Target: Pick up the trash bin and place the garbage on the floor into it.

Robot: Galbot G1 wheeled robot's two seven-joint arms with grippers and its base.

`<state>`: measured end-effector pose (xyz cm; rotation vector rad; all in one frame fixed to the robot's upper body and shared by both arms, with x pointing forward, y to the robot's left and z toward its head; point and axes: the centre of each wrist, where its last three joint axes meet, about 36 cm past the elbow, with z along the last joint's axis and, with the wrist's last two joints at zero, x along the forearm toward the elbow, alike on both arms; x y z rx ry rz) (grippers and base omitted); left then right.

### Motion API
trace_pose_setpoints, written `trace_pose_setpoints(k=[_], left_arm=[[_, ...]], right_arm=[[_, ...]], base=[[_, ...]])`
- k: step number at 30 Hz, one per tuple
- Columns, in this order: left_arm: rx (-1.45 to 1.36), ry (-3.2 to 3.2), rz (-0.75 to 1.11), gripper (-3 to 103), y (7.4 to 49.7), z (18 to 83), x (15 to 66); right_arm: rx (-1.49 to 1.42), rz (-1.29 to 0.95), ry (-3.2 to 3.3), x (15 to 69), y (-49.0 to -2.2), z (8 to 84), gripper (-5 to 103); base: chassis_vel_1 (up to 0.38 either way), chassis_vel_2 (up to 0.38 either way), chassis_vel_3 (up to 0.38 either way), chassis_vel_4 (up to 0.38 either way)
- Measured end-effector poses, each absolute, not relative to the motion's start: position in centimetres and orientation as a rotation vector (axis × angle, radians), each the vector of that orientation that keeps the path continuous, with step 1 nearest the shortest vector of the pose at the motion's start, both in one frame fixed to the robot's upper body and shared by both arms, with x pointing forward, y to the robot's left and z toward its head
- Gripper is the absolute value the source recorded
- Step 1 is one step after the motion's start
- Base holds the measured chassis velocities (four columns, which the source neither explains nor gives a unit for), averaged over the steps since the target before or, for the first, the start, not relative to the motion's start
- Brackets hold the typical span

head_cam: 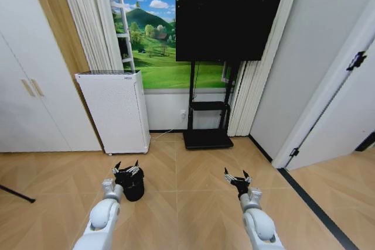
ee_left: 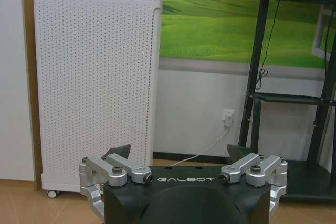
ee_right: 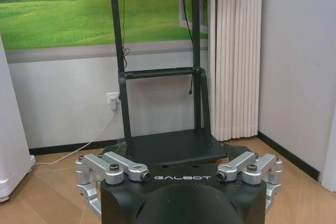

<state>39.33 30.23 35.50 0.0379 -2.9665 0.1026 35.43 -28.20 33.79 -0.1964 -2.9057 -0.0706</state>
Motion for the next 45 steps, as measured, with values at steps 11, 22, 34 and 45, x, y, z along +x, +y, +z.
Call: trace_pose_setpoints(k=[11, 22, 34, 45], left_arm=[[0.035, -2.962, 0.103, 100, 30.0, 35.4, 39.3], [0.037, -2.958, 0.097, 100, 29.9, 35.4, 39.3], [0.04, -2.946, 0.127, 100, 29.2, 35.4, 39.4], [0.051, -2.957, 0.094, 100, 29.1, 35.5, 39.4]], right_arm=[[-0.203, -0.072, -2.906, 35.4, -28.4, 33.2, 100], [-0.191, -0.088, -2.929, 35.6, -28.6, 32.4, 100], [-0.19, -0.103, -2.915, 35.1, -29.0, 32.1, 100], [-0.19, -0.082, -2.906, 35.0, -28.8, 32.2, 100]], base=[[0.306, -0.313, -0.315, 0.31], [0.348, -0.363, -0.343, 0.347], [0.066, -0.062, -0.084, 0.094], [-0.019, 0.025, 0.037, -0.027]])
